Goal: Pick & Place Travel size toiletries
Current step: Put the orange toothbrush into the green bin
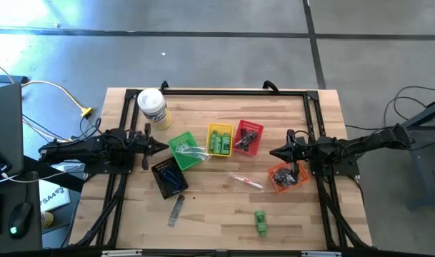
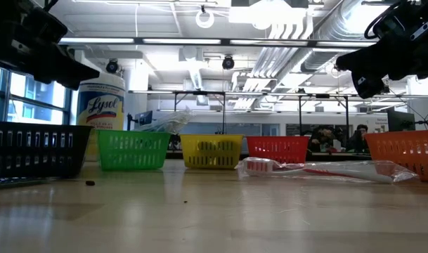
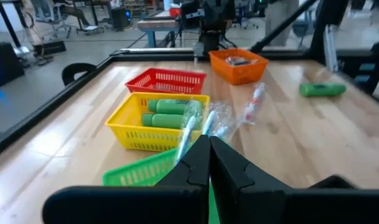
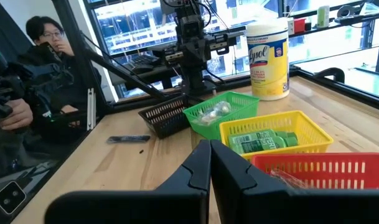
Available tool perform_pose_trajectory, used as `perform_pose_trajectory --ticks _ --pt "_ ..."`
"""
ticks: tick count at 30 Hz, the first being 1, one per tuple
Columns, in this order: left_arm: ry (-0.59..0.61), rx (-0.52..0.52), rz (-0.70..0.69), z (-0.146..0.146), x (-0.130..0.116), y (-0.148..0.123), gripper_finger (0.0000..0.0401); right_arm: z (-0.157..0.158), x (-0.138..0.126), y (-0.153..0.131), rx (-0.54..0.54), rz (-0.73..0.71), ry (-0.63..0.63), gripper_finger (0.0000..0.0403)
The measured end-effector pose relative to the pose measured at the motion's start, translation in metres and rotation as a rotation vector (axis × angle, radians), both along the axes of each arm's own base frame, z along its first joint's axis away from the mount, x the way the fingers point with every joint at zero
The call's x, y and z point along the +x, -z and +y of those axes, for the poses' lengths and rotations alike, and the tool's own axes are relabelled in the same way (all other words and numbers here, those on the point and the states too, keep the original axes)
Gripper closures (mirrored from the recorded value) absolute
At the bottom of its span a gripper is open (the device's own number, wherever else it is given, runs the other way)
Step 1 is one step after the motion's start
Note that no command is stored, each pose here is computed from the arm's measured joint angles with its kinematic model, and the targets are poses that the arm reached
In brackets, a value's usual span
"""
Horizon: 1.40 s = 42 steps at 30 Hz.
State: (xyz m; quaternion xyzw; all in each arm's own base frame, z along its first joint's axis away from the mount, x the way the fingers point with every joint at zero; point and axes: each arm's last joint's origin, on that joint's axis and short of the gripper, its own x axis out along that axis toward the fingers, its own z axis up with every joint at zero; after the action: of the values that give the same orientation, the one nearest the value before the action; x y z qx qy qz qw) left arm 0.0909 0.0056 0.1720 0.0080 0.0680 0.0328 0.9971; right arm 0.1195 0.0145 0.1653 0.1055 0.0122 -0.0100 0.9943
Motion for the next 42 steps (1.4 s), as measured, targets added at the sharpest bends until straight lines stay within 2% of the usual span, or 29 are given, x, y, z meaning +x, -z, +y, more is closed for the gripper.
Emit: perform_pose_trajectory --ticks 3,12,19,29,33,35,42 --pt "-0.004 -0.05 -0.028 0.0 0.0 -0.002 0.0401 0.0 0.0 0.0 0.0 0.0 0.0 0.0401" --pt "-0.003 -0.049 -0.029 0.0 0.001 -0.002 0.0401 0.0 0.001 -0.003 0.005 -0.032 0.0 0.0401" --pt "-0.005 -0.043 -0.03 0.0 0.001 -0.002 0.0401 0.001 0.005 0.002 -0.003 0.016 0.002 0.0401" --pt "-0.004 -0.015 -0.029 0.0 0.001 -0.003 0.0401 0.002 0.014 0.001 -0.031 0.007 0.002 0.0401" --pt "-0.005 -0.014 -0.034 0.0 0.001 -0.003 0.0401 0.004 0.025 -0.015 0.011 0.019 -0.003 0.0401" --pt "-0.005 -0.014 -0.038 0.0 0.001 -0.003 0.0401 0.006 0.033 -0.027 0.01 0.053 -0.013 0.0401" --pt "-0.006 -0.014 -0.044 0.0 0.001 -0.004 0.0401 0.017 0.074 -0.065 -0.05 0.319 -0.061 0.0401"
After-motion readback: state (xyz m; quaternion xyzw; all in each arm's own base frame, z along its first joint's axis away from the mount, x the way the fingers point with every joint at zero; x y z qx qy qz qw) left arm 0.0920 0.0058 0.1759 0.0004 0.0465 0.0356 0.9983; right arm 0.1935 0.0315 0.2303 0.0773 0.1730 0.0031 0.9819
